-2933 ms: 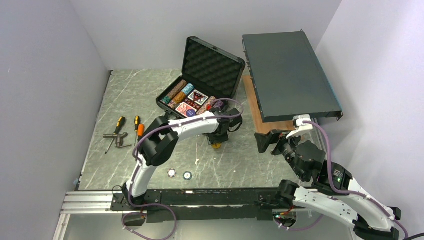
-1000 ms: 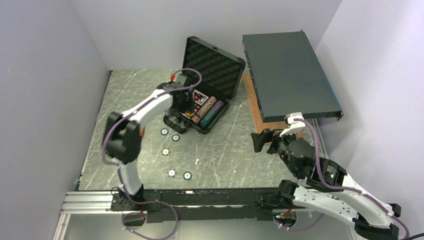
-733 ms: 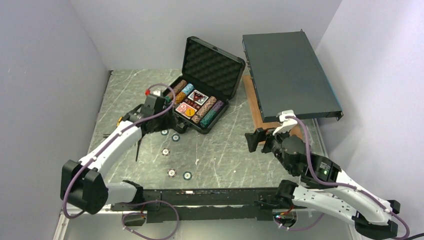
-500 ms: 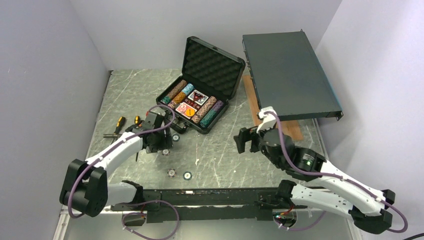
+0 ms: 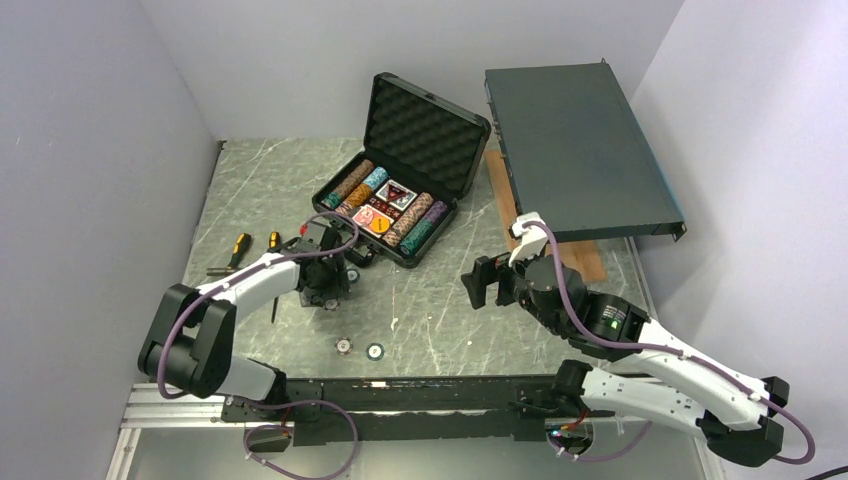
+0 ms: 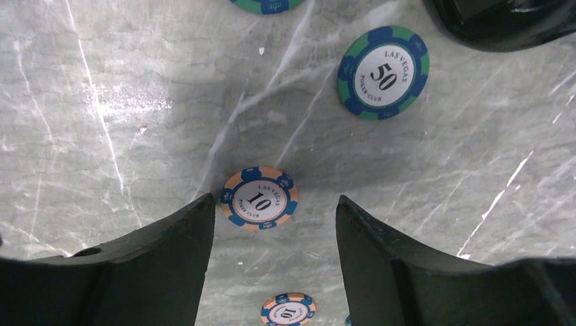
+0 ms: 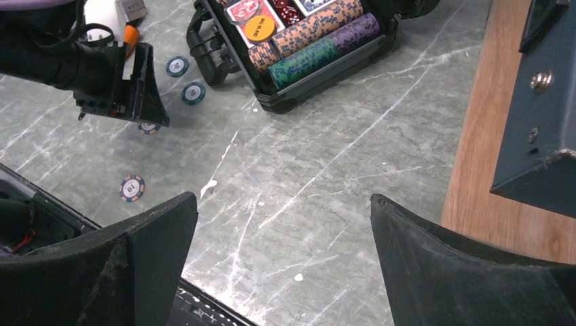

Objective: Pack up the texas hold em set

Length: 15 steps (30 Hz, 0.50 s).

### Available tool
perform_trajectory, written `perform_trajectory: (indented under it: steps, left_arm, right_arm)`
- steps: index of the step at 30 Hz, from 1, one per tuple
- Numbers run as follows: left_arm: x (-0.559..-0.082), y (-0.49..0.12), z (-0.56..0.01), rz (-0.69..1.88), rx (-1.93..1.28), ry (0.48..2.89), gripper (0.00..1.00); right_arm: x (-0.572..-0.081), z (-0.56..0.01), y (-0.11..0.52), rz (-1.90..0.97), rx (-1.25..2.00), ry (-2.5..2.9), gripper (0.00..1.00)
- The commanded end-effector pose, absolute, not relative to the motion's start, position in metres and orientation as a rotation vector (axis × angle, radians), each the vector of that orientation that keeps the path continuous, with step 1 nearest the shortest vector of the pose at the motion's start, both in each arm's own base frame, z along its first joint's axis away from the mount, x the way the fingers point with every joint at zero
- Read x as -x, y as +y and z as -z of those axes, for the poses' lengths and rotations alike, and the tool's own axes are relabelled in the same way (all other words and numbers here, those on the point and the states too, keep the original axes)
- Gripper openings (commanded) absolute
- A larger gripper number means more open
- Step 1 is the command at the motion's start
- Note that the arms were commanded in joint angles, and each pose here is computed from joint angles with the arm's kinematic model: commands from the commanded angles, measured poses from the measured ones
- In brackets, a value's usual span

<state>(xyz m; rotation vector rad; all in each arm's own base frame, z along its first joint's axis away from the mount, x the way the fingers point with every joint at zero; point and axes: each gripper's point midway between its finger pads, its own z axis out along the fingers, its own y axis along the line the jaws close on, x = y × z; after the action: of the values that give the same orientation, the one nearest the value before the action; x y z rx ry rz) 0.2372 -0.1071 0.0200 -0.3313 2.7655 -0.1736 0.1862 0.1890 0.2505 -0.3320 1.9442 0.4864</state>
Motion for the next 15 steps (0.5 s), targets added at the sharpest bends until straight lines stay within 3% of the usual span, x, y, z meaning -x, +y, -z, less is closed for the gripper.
perform_trajectory:
  steps: [1, 15]
  left_arm:
    - [-0.245, -0.102, -0.02, 0.046, 0.35, 2.751, 0.68]
    - [-0.222, -0.103, -0.001, -0.052, 0.337, 2.828, 0.51]
  right_arm:
    - [-0.191, -0.26, 0.199, -0.519, 0.322, 1.916, 1.0]
    - [-0.192, -0.256, 0.208, -0.54, 0.345, 1.917, 1.0]
